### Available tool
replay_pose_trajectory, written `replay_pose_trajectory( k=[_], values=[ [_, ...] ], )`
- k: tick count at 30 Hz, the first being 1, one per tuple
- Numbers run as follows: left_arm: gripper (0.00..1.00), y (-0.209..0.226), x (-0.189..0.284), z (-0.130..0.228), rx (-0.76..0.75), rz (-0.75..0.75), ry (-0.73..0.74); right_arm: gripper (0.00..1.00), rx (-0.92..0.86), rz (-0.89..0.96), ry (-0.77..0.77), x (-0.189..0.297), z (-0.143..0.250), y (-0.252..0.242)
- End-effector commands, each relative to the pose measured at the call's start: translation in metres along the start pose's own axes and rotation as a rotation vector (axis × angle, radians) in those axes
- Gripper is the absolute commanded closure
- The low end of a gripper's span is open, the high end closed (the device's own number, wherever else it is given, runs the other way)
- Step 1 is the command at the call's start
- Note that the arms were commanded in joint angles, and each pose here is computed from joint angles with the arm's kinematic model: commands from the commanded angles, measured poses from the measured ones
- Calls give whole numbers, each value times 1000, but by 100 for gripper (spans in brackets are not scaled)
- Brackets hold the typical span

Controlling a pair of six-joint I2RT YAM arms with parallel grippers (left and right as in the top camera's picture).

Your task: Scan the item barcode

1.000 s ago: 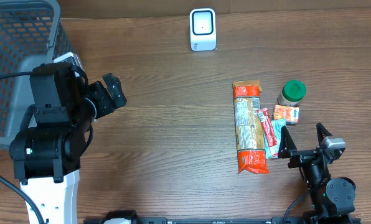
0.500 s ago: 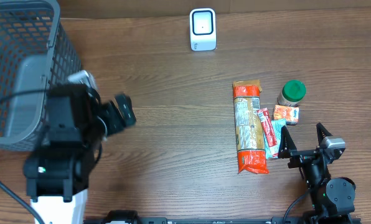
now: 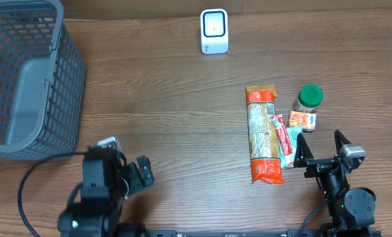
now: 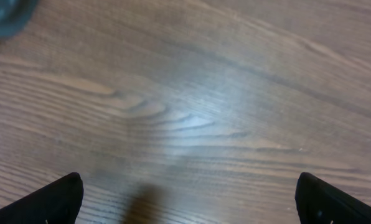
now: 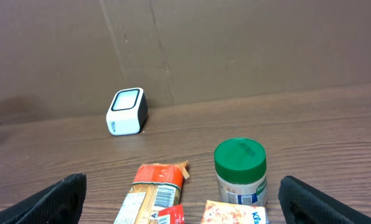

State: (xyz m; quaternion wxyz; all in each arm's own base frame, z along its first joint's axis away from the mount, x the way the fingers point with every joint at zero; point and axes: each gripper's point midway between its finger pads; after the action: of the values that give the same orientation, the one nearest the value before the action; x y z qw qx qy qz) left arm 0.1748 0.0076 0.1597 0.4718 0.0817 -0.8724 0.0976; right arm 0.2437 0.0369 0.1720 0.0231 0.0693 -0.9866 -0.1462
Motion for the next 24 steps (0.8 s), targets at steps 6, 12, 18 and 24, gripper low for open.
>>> replay_pose_trajectory(
  k=[6, 12, 18, 24],
  values=[
    [0, -7, 12, -31, 4, 77, -310, 0, 7, -2, -4, 0, 2, -1],
    [0, -30, 60, -87, 9, 234, -687, 0, 7, -2, -4, 0, 2, -1],
    [0, -40, 103, -111, 5, 350, -1015, 0, 7, -2, -4, 0, 2, -1],
    [0, -40, 116, -112, 8, 401, -1212, 0, 7, -2, -4, 0, 2, -1]
  ],
)
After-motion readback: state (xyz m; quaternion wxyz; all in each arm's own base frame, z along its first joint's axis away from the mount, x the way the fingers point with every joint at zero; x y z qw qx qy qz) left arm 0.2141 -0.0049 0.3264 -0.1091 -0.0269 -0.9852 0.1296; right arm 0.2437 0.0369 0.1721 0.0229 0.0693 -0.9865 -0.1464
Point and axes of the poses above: each gripper's point midway between its finger pads, its own x axis back along the fingers, its own y axis along the line the jaws close on, z = x × y, and after that the axes turned 6 degrees about -x, right-handed
